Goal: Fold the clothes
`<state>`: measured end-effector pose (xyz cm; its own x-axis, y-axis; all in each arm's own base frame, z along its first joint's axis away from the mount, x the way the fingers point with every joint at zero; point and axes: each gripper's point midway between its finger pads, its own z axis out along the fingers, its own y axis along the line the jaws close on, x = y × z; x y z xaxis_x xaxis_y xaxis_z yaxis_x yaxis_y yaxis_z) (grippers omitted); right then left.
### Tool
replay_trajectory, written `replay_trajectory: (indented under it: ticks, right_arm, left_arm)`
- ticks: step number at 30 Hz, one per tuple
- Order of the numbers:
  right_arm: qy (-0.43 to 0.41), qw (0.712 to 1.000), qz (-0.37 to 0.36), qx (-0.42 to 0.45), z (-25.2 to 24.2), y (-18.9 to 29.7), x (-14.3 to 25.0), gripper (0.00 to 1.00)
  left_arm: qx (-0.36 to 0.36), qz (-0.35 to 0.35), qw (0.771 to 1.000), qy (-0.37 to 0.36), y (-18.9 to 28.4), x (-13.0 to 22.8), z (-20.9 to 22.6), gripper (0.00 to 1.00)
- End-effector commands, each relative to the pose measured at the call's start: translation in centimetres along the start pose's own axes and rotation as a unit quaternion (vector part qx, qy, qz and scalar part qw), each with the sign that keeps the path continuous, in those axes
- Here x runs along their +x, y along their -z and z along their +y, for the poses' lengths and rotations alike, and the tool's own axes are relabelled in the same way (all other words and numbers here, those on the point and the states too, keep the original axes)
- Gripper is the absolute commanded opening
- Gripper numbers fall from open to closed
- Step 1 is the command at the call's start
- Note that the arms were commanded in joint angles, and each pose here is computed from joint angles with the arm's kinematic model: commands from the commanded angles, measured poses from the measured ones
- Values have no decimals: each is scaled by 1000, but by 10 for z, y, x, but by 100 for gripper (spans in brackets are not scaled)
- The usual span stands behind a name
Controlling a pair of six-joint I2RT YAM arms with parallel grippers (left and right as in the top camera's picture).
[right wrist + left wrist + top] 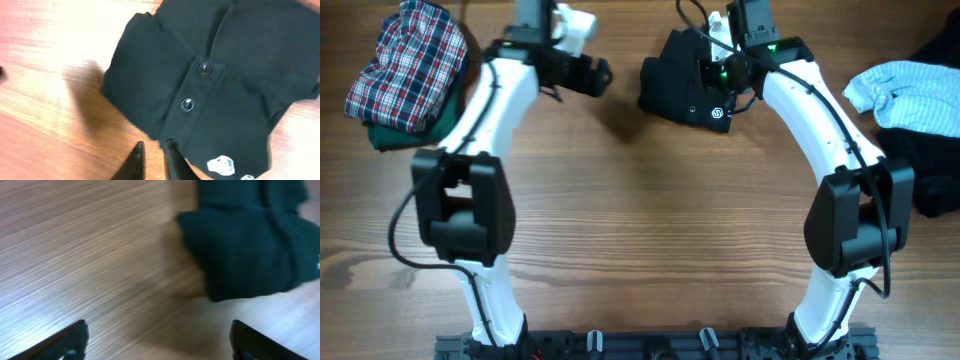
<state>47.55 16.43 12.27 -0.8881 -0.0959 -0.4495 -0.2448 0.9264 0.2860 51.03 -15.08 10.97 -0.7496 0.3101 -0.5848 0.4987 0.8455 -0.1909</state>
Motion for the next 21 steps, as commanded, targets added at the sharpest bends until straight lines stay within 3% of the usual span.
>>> replay_trajectory:
  ticks: [1, 5, 9, 21]
  right_arm:
    - [-109, 994, 10, -23, 5, -4, 4, 4]
    - [-189, 982, 12, -2, -6, -12, 9, 4]
    - [-231, 973, 14, 5, -18, -31, 19, 4]
    - [-229, 973, -32, 5, -56, -79, 6, 4]
  left_arm:
    - [15, -18, 999, -33, 5, -13, -22, 83]
    - [23, -13, 999, -43, -7, -11, -34, 72]
    - [22, -12, 999, -41, -13, -10, -31, 70]
    - [-43, -18, 997, 53, 7, -2, 43, 99]
